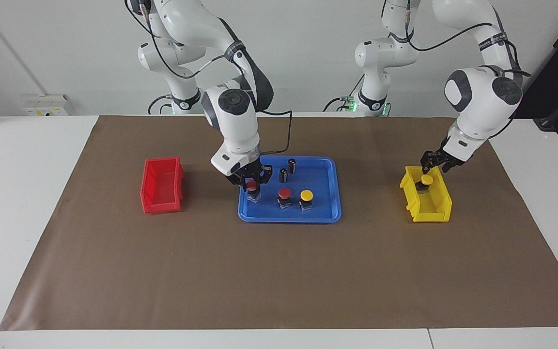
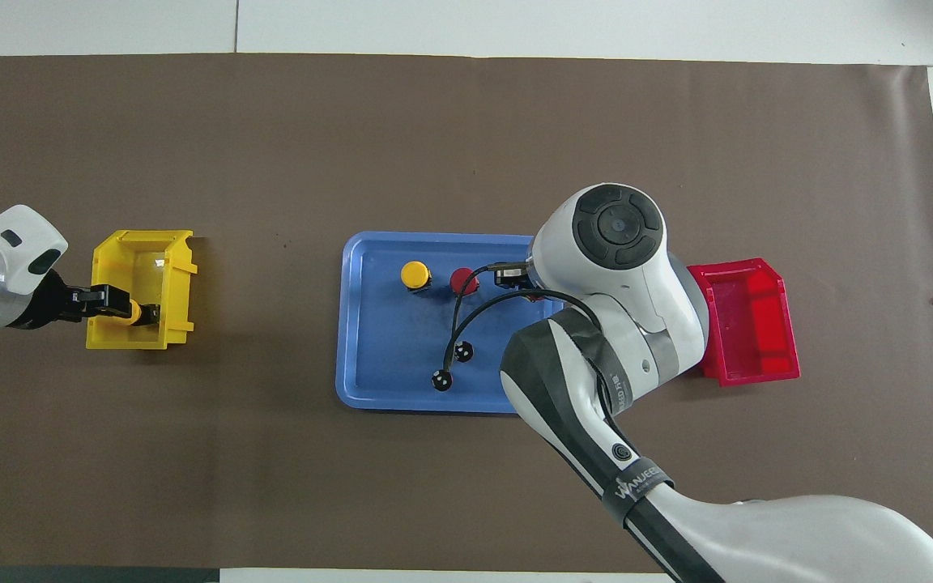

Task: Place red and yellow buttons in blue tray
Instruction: 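Place the red button in the tray while the left gripper grasps yellow button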

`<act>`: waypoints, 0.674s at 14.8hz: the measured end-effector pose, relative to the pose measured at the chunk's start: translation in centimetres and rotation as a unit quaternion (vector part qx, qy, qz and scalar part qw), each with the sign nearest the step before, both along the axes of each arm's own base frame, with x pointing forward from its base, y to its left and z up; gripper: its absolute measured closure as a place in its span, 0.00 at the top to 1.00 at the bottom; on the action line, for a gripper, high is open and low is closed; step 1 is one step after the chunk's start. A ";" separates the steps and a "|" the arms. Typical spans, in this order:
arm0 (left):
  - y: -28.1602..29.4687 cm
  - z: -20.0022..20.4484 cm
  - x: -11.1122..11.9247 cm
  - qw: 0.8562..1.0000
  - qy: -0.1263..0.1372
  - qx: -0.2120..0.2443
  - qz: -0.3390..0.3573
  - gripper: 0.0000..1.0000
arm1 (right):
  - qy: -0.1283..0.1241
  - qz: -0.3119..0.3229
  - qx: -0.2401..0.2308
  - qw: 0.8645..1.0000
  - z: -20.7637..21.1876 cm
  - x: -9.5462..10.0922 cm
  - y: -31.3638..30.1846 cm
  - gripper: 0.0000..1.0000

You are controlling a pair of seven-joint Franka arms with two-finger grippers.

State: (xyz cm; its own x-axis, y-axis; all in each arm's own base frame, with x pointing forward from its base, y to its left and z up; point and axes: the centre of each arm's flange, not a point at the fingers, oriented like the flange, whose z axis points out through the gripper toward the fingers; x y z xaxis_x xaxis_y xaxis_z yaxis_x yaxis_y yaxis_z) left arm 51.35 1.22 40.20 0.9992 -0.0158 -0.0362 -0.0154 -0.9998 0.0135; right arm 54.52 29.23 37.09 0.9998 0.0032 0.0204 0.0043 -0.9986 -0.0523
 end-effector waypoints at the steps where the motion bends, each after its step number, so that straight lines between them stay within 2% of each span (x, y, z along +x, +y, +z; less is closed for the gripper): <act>1: -0.1 -0.3 0.0 1.000 -0.007 0.000 0.000 0.71 | 0.001 0.002 -0.001 1.000 -0.8 -0.2 0.1 0.42; 4: -0.2 -1.1 -0.2 1.000 -0.013 0.001 -0.002 0.71 | 0.004 -0.001 -0.002 1.000 -2.8 -0.8 1.3 0.43; 6: -0.3 -1.6 -0.3 1.000 -0.018 0.001 -0.002 0.71 | 0.005 -0.005 -0.002 1.000 -3.2 -0.8 1.4 0.59; 7: -0.3 -1.7 -0.2 1.000 -0.019 0.001 -0.002 0.71 | 0.003 -0.007 -0.003 1.000 -3.2 -0.6 1.2 0.71; 10: -0.4 -2.1 -0.1 1.000 -0.022 0.001 -0.003 0.71 | -0.003 -0.020 -0.012 1.000 0.0 1.5 -0.5 0.99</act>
State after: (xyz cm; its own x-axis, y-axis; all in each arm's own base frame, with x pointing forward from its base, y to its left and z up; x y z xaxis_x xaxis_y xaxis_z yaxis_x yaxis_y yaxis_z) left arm 51.25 0.86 38.13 0.9997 -0.0218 0.0079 -0.0219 -0.9997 0.0105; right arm 56.03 28.74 37.13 0.9990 -0.0357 0.0276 -0.0349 -0.9990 -0.0288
